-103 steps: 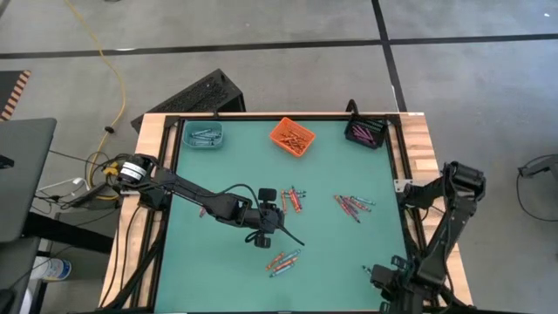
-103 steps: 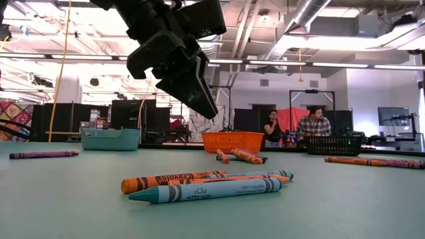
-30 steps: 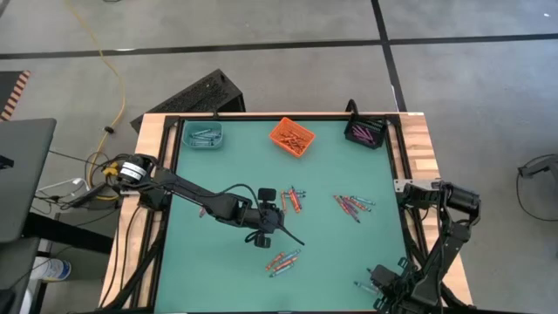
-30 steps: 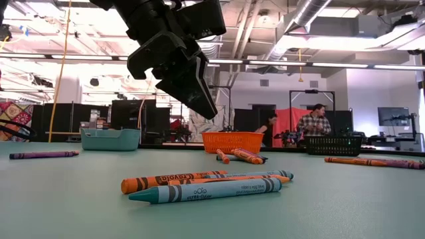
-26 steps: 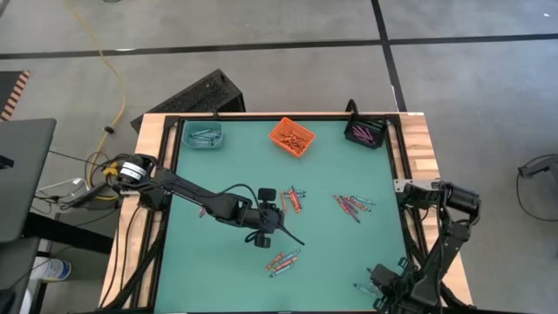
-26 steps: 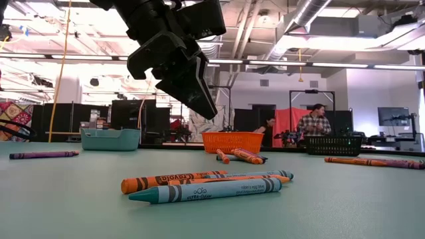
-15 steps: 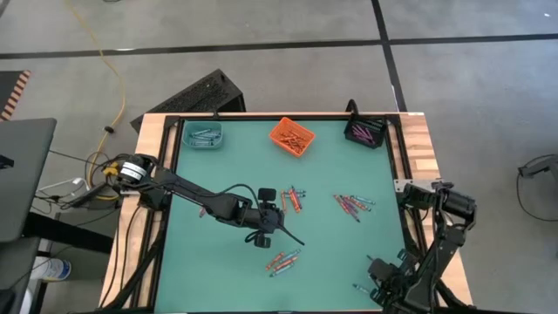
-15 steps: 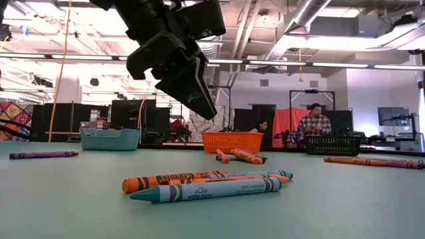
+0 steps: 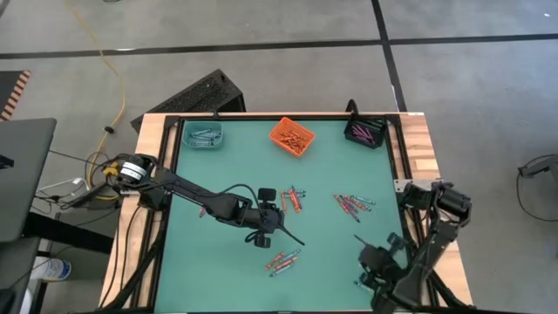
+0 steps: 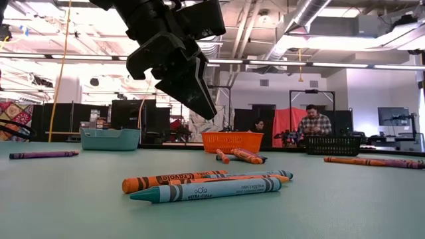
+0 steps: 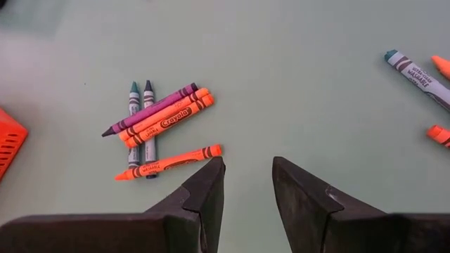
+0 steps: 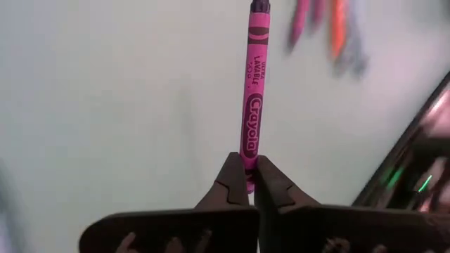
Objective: Sort crayons
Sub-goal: Put the violet crayon into the black bin
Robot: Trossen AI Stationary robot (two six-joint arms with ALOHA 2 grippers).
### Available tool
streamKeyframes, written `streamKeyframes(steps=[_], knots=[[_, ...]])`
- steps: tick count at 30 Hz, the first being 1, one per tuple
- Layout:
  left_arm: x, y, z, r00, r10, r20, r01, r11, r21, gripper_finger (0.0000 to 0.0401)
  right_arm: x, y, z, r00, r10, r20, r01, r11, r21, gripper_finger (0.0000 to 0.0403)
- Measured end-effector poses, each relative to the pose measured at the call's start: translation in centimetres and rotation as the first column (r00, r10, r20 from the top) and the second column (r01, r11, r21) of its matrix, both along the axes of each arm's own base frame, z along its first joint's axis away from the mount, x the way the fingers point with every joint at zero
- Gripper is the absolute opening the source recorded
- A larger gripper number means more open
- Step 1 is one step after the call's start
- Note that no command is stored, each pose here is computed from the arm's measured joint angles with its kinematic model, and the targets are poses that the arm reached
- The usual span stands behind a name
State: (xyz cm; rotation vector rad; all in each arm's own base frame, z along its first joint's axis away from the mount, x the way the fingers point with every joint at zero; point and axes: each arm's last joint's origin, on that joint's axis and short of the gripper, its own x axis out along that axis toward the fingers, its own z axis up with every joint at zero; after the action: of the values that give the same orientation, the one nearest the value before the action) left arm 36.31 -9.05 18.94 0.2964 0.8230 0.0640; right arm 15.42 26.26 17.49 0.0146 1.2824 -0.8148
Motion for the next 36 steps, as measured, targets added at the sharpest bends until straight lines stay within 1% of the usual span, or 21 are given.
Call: streamKeyframes(steps=[3, 6, 9, 12, 15, 18, 23, 29, 33, 36], knots=[[0.0, 0.0, 0.0, 1.0, 0.0, 0.0, 0.0, 1.0, 0.0, 0.0112, 1.6, -2.0, 0.9, 0.998, 0.054, 0.037, -0.048, 0.99, -0.133, 0.0], [0.0, 0.0, 0.0, 1.0, 0.0, 0.0, 0.0, 1.0, 0.0, 0.0112, 3.6, -4.2, 2.3, 0.993, 0.108, 0.056, -0.094, 0.973, -0.209, 0.0], [0.0, 0.0, 0.0, 1.0, 0.0, 0.0, 0.0, 1.0, 0.0, 0.0112, 5.7, -6.6, 4.0, 0.982, 0.175, 0.064, -0.156, 0.958, -0.24, 0.0], [0.0, 0.0, 0.0, 1.0, 0.0, 0.0, 0.0, 1.0, 0.0, 0.0112, 7.3, -9.3, 5.7, 0.971, 0.235, 0.037, -0.219, 0.943, -0.251, 0.0], [0.0, 0.0, 0.0, 1.0, -0.001, 0.0, 0.001, 1.0, 0.0, 0.0112, 8.2, -12.5, 7.7, 0.968, 0.249, -0.009, -0.243, 0.934, -0.262, 0.0], [0.0, 0.0, 0.0, 1.0, 0.0, 0.0, 0.0, 1.0, 0.0, 0.0112, 8.5, -15.8, 9.7, 0.97, 0.24, -0.034, -0.241, 0.935, -0.262, 0.0], [0.0, 0.0, 0.0, 1.0, 0.0, 0.0, 0.0, 1.0, 0.0, 0.0112, 7.7, -21.3, 12.8, 0.978, 0.202, -0.059, -0.21, 0.946, -0.247, 0.0], [0.0, 0.0, 0.0, 1.0, 0.0, 0.0, 0.0, 1.0, 0.0, 0.0112, 5.1, -27.0, 15.6, 0.991, 0.123, -0.06, -0.134, 0.965, -0.226, 0.0], [0.0, 0.0, 0.0, 1.0, 0.0, 0.0, 0.0, 1.0, 0.0, 0.0112, 3.0, -30.1, 15.9, 0.995, 0.072, -0.064, -0.082, 0.982, -0.17, 0.0], [0.0, 0.0, 0.0, 1.0, 0.0, 0.0, 0.0, 1.0, 0.0, 0.0112, 1.6, -32.0, 15.5, 0.997, 0.038, -0.074, -0.048, 0.99, -0.136, 0.0]])
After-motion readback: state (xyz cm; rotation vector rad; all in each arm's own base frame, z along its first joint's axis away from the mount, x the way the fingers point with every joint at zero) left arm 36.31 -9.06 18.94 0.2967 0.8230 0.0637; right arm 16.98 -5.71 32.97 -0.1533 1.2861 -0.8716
